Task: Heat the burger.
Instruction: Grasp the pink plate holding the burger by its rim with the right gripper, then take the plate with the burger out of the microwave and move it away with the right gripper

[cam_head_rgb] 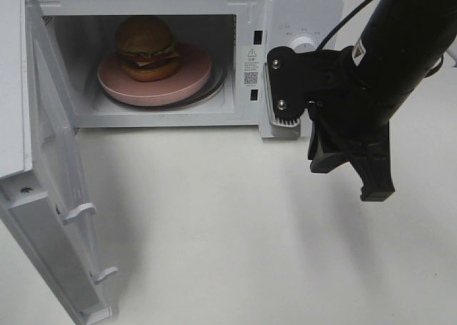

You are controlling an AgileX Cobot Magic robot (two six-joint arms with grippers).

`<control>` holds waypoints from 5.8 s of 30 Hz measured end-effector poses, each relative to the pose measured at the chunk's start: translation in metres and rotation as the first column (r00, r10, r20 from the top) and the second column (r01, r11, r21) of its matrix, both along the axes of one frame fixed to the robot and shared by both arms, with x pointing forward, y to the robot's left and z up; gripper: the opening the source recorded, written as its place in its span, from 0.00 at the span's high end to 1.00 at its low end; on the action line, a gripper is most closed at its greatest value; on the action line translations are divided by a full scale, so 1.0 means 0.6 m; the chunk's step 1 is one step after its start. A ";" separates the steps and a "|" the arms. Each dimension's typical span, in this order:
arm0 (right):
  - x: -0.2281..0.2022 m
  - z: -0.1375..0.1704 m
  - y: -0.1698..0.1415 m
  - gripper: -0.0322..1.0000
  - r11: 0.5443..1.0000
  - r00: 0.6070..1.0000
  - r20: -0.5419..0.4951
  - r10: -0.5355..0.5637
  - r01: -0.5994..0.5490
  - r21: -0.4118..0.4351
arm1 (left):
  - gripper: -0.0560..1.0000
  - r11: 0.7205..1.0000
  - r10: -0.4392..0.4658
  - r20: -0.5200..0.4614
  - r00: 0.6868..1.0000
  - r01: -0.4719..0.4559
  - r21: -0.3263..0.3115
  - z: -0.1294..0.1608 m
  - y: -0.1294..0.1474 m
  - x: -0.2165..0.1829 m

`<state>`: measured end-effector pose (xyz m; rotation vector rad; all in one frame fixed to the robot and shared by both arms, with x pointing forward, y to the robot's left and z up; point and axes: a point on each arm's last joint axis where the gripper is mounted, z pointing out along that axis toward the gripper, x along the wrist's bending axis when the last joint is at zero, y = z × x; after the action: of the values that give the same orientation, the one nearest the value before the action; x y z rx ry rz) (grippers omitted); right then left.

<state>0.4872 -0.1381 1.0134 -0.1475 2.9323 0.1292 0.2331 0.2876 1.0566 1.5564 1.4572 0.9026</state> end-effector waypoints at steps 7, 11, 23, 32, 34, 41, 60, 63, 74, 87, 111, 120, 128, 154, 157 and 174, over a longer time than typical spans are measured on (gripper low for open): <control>0.015 0.004 0.000 0.73 0.973 0.967 0.117 0.225 -0.218 -0.071 | 0.01 1.000 0.000 0.000 1.000 0.000 0.000 0.000 0.000 0.000; 0.022 0.006 0.000 0.63 0.967 0.953 0.166 0.252 -0.240 -0.088 | 0.01 1.000 0.000 0.000 1.000 0.000 0.000 0.000 0.000 0.000; 0.036 0.014 0.010 0.09 0.978 0.938 0.278 0.208 -0.207 -0.034 | 0.01 1.000 0.000 0.000 1.000 0.000 0.000 0.000 0.000 0.000; 0.029 0.017 0.031 0.09 0.969 0.914 0.323 0.245 -0.243 -0.047 | 0.01 1.000 0.000 0.000 1.000 0.000 0.000 0.000 0.000 0.000; 0.027 0.020 0.041 0.10 0.967 0.900 0.356 0.250 -0.252 -0.043 | 0.01 1.000 0.000 0.000 1.000 0.000 0.000 0.000 0.000 0.000; 0.023 0.021 0.061 0.12 0.960 0.867 0.416 0.274 -0.275 -0.060 | 0.01 1.000 0.000 0.000 1.000 0.000 0.000 0.000 0.000 0.000; 0.072 -0.005 0.136 0.16 0.950 0.825 0.499 0.264 -0.313 0.014 | 0.01 1.000 0.000 0.000 1.000 0.000 0.000 0.000 0.000 0.000; 0.082 -0.010 0.147 0.17 0.946 0.815 0.516 0.263 -0.324 0.030 | 0.01 1.000 0.000 0.000 1.000 0.000 0.000 0.000 0.000 0.000; 0.125 -0.048 0.187 0.18 0.943 0.816 0.512 0.269 -0.332 0.034 | 0.01 1.000 0.000 0.000 1.000 0.000 0.000 0.000 0.000 0.000; 0.183 -0.095 0.233 0.18 0.962 0.846 0.504 0.176 -0.256 0.094 | 0.01 1.000 0.000 0.000 1.000 0.000 0.000 0.000 0.000 0.000; 0.269 -0.171 0.269 0.21 0.980 0.868 0.482 0.124 -0.182 0.075 | 0.01 1.000 0.000 0.000 1.000 0.000 0.000 0.000 0.000 0.000; 0.284 -0.187 0.268 0.25 0.984 0.876 0.471 0.105 -0.160 0.077 | 0.01 1.000 0.000 0.000 1.000 0.000 0.000 0.000 0.000 0.000; 0.285 -0.189 0.267 0.42 0.985 0.880 0.465 0.099 -0.154 0.081 | 0.01 1.000 0.000 0.000 1.000 0.000 0.000 0.000 0.000 0.000; 0.255 -0.181 0.278 0.94 0.965 0.891 0.377 0.251 -0.262 -0.023 | 0.01 1.000 0.000 0.000 1.000 0.000 0.000 0.000 0.000 0.000; 0.251 -0.173 0.278 0.94 0.959 0.885 0.374 0.276 -0.281 -0.043 | 0.01 1.000 0.000 0.000 1.000 0.000 0.000 0.000 0.000 0.000; 0.185 -0.145 0.240 0.94 0.907 0.837 0.355 0.417 -0.409 -0.101 | 0.01 1.000 0.000 0.000 1.000 0.000 0.000 0.000 0.000 0.000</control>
<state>0.5984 0.0060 0.9264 -0.7292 2.4806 0.1183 0.2331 0.2876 1.0566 1.5564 1.4572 0.9026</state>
